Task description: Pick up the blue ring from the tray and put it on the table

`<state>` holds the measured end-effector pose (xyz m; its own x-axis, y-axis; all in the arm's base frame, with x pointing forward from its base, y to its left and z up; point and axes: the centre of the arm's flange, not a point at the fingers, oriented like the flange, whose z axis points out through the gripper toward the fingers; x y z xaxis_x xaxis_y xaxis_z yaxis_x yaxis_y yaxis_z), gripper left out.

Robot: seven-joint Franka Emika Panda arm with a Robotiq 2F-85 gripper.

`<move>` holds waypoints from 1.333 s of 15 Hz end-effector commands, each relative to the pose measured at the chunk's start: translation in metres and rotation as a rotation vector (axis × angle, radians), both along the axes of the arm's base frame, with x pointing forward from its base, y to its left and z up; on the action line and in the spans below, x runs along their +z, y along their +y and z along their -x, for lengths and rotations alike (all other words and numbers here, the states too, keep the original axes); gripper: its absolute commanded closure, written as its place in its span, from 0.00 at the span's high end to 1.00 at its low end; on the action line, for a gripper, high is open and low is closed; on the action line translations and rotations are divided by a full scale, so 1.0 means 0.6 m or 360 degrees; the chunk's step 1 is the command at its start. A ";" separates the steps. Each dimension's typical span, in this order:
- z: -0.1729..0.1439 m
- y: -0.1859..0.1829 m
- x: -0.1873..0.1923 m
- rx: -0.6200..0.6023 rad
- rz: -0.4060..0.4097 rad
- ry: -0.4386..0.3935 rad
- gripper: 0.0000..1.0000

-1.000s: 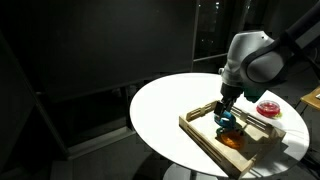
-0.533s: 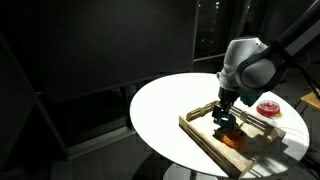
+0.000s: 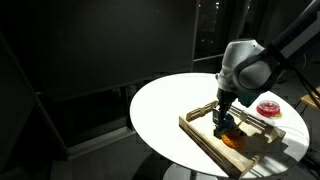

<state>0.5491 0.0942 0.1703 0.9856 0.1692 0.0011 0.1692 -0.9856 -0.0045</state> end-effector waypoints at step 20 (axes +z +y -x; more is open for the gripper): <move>-0.048 -0.075 0.130 -0.0145 -0.0084 -0.0024 0.10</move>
